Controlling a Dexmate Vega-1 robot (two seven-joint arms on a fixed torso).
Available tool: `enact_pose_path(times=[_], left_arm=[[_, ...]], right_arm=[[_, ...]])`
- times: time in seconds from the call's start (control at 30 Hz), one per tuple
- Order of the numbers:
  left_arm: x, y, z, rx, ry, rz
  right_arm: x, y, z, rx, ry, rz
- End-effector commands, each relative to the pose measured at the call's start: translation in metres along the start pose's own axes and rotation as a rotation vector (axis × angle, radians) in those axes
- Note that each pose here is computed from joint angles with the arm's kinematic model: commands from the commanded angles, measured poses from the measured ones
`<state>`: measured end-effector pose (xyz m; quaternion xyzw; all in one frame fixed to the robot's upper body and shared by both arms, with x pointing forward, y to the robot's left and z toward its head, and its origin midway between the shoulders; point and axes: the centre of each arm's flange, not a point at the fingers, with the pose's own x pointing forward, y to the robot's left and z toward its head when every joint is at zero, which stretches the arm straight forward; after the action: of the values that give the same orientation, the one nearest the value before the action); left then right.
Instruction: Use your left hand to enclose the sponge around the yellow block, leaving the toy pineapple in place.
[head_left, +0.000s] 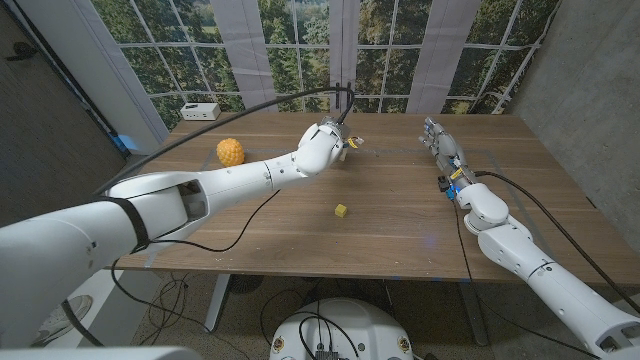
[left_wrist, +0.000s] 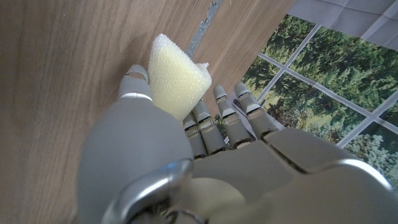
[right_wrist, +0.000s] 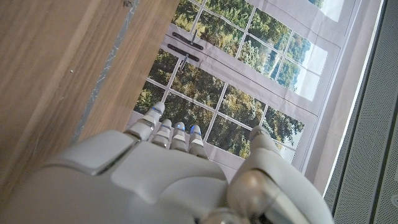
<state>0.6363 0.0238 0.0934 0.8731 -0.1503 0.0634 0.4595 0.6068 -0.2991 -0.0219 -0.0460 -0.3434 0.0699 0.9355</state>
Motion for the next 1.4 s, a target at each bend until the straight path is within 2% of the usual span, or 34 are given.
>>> enact_pose_path(times=[0.03, 0.3, 0.63, 0.67, 1.0, 1.07, 1.4], left_arm=[[-0.040, 0.011, -0.003, -0.021, -0.043, 0.076], [-0.064, 0.016, -0.001, -0.029, -0.080, 0.115], [-0.085, 0.018, 0.004, -0.037, -0.131, 0.128], [-0.091, 0.018, 0.006, -0.036, -0.138, 0.143], [-0.115, 0.021, 0.011, -0.056, -0.203, 0.141], [-0.120, 0.019, 0.012, -0.044, -0.202, 0.160], [-0.131, 0.011, 0.017, -0.044, -0.243, 0.132]], right_arm=[[-0.001, 0.004, 0.006, -0.014, -0.001, 0.003], [-0.004, 0.006, 0.009, -0.017, 0.003, -0.004], [-0.010, 0.008, 0.012, -0.023, -0.001, -0.007], [-0.012, 0.008, 0.014, -0.025, -0.003, -0.010], [-0.017, 0.010, 0.019, -0.032, -0.017, -0.011], [-0.018, 0.011, 0.020, -0.033, -0.020, -0.008], [-0.020, 0.018, 0.023, -0.035, -0.030, -0.005]])
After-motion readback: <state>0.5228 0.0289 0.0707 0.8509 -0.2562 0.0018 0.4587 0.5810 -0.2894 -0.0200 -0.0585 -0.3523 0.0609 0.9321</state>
